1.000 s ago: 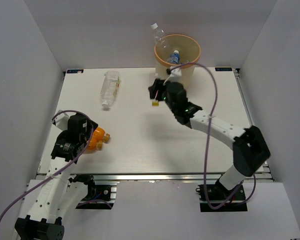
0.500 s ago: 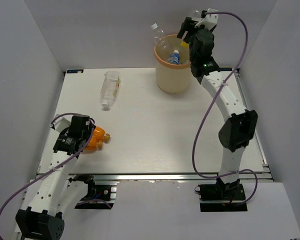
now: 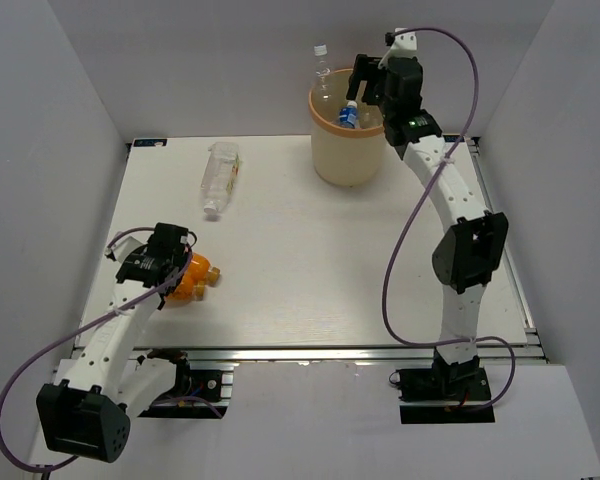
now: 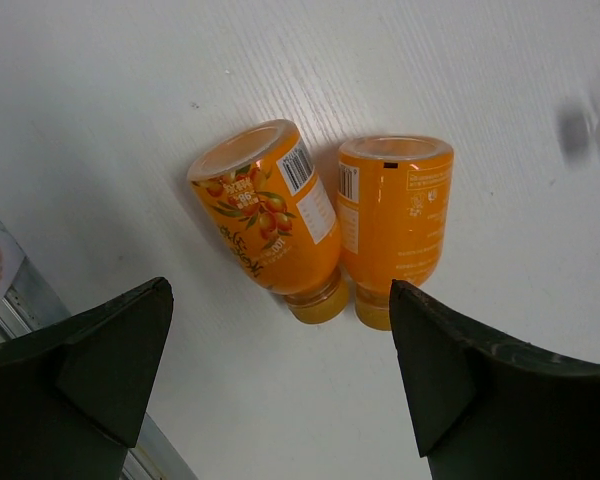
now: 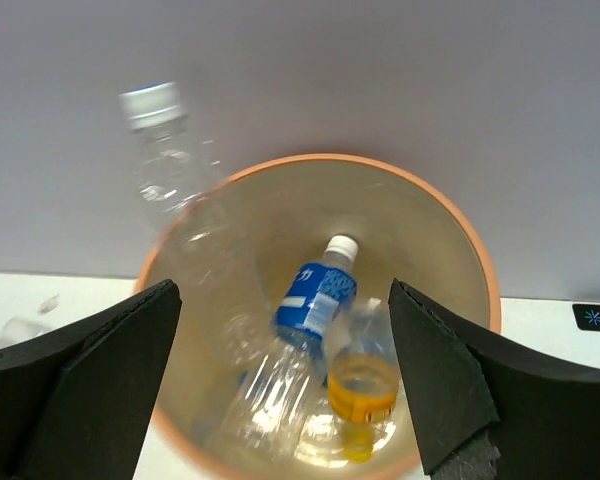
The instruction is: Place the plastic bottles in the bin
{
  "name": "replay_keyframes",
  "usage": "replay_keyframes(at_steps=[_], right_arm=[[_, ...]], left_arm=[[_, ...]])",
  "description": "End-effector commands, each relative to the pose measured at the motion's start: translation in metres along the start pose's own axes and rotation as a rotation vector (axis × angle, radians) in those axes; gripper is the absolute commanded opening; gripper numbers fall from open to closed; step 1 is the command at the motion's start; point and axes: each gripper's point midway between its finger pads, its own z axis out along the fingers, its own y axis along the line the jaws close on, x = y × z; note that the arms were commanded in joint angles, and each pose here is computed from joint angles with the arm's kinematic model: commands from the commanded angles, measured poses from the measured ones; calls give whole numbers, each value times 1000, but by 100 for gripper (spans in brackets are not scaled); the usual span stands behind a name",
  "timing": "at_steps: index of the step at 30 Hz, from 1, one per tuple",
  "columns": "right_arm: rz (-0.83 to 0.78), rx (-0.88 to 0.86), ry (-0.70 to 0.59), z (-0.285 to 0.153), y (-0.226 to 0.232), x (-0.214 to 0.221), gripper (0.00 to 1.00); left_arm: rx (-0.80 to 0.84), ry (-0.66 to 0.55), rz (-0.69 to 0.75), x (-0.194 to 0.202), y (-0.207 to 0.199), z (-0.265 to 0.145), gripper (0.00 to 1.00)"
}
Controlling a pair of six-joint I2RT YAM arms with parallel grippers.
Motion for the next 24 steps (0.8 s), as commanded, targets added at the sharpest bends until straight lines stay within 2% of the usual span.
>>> replay_keyframes(at_steps=[1,2,3,4,7,9,10,19,20,24], right_arm=[[13,-105,-130,-53,18,-77,89],[13,-117,-124,-58,19,-76,89],[10,-123,-82,-61,18,-57,89],[15,-148,-102,-78,21,-70,89],[14,-175,-66,-105,19,-53,89],[21,-203,-127,-127,21,-67,89],[17,-199,-87,-129,17,-42,89],[55,-157,-67,-169,-5,-13,89],[59,-150,-44,-170,-8,1,89],[76,-142,-35,-182,-15,8,89]], left_arm=[[-38,-41,-32,-7,4,3,98],[-56,-40,-28,-6,6,6,98],[-71,-42,-29,-4,9,9,98],[-80,-51,-40,-5,10,10,98],[-93,-56,-60,-2,12,18,98],[-79,-56,-64,-1,7,25,98],[-78,-48,-61,0,6,28,98],[-185,56,-13,25,13,62,98],[-192,60,-17,27,14,65,98],[-216,31,-41,22,19,66,94]])
